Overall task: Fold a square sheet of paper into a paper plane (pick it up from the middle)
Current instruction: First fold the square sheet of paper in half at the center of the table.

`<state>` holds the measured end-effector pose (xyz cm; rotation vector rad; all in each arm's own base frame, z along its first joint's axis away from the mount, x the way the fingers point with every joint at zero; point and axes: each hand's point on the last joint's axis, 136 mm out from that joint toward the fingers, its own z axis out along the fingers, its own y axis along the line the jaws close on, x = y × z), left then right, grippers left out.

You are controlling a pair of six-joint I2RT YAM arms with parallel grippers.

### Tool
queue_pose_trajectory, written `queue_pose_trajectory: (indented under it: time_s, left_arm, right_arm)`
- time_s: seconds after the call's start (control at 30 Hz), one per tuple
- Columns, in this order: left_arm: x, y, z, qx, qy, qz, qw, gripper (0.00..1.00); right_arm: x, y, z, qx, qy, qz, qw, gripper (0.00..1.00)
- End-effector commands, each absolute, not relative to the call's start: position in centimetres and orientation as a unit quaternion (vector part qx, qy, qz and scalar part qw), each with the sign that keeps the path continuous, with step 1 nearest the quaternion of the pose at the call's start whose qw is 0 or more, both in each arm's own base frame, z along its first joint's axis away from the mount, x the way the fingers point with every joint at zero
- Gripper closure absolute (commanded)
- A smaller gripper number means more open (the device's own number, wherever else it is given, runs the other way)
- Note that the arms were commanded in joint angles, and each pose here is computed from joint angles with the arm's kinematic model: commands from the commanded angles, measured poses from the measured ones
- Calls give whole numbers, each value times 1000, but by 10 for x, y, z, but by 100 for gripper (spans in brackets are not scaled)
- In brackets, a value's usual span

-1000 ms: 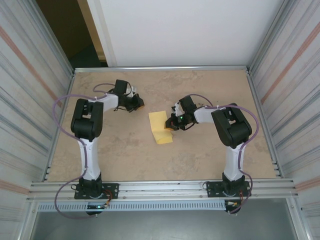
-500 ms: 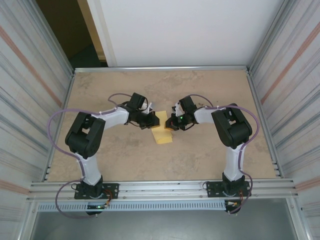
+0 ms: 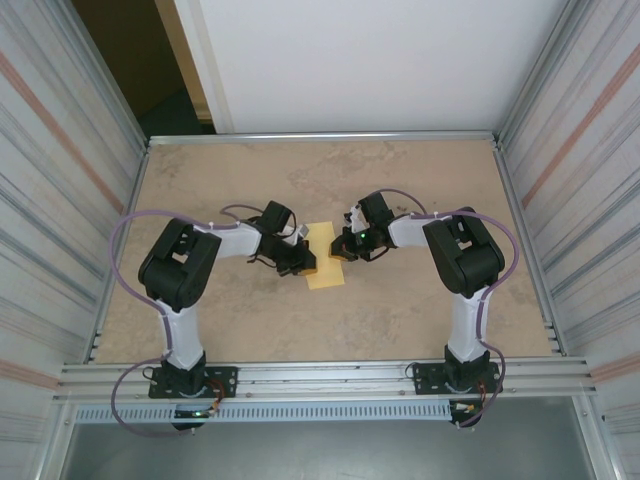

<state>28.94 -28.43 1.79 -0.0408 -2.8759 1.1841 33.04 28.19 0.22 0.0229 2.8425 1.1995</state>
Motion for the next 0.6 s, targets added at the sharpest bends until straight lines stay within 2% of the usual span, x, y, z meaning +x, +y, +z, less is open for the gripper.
queue_pose_trajectory:
  time_s: [0.0,0.17,0.33,0.57]
  left_arm:
    - [275,-269,0,-5,-932,361,37,93]
    - [273,-239,-4,45,-926,372,33,93]
    - [279,-217,21,67,-921,385,2,93]
    - [299,-241,74,23,-900,432,-46,93]
  right_arm:
    - [228,174,-111,107,977,125,-133,96]
    - [225,171,-114,108,978,117,-135,96]
    - [224,168,-116,108,979,108,-134,96]
    - [228,173,-113,120,979,111,-125,96]
